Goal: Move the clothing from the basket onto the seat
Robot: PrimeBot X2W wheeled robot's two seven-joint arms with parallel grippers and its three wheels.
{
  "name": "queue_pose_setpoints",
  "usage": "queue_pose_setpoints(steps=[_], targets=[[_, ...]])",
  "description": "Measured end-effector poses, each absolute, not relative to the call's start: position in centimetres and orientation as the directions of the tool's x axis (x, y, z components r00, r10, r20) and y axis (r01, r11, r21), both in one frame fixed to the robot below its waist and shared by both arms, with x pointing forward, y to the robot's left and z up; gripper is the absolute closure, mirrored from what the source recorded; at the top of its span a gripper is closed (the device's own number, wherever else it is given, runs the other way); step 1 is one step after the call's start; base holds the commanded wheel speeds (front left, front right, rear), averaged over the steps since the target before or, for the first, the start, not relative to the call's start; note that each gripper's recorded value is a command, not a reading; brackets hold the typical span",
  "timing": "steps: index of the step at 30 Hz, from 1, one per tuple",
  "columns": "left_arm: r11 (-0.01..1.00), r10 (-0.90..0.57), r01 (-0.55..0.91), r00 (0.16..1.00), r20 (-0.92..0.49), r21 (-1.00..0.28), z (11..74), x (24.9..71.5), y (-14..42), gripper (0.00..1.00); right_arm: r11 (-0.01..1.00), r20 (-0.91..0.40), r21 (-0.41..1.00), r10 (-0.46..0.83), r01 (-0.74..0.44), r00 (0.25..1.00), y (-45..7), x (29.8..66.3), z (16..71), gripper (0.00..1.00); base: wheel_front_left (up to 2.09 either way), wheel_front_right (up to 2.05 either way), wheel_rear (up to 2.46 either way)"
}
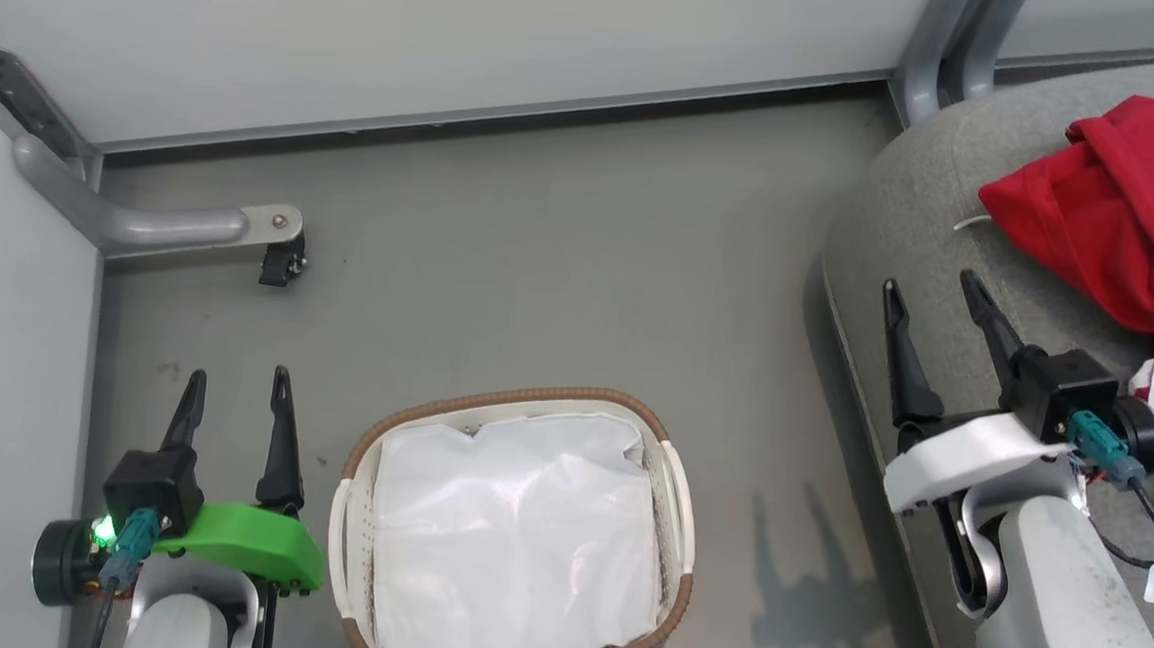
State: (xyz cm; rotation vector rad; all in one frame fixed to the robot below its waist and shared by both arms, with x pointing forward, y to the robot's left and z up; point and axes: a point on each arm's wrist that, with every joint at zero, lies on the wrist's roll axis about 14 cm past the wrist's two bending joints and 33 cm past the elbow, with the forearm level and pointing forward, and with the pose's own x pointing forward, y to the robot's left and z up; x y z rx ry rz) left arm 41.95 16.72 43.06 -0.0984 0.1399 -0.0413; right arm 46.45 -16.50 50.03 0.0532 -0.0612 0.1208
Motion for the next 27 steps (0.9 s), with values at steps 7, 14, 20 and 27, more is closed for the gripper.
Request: queue_pose_setpoints(steps=[7, 14, 20, 27], targets=[[0.991, -0.016, -0.003, 0.99, -0.14, -0.137, 43.4, 39.1, 18.1, 0.0, 0.986, 0.028, 0.065, 0.153, -0.155, 0.988, -14.9, 43.9, 49.0, 0.0, 0.0, 0.0, 0.0], [0.988, -0.009, -0.019, 0.983, -0.181, -0.154, 42.2, 36.8, 18.3, 1.0, 0.984, -0.017, 0.078, 0.162, -0.161, 0.987, -14.4, 42.1, 47.7, 1.0, 0.0, 0.0, 0.0], [0.973, 0.011, -0.061, 0.975, -0.222, -0.222, 41.4, 36.5, 18.6, 1.0, 0.98, -0.071, 0.16, 0.132, -0.119, 0.989, -15.0, 41.5, 46.3, 1.0, 0.0, 0.0, 0.0], [0.935, 0.038, -0.114, 0.974, -0.225, -0.336, 41.8, 36.6, 19.1, 1.0, 0.954, -0.072, 0.29, 0.095, -0.07, 0.993, -15.7, 41.5, 46.6, 1.0, 0.0, 0.0, 0.0]])
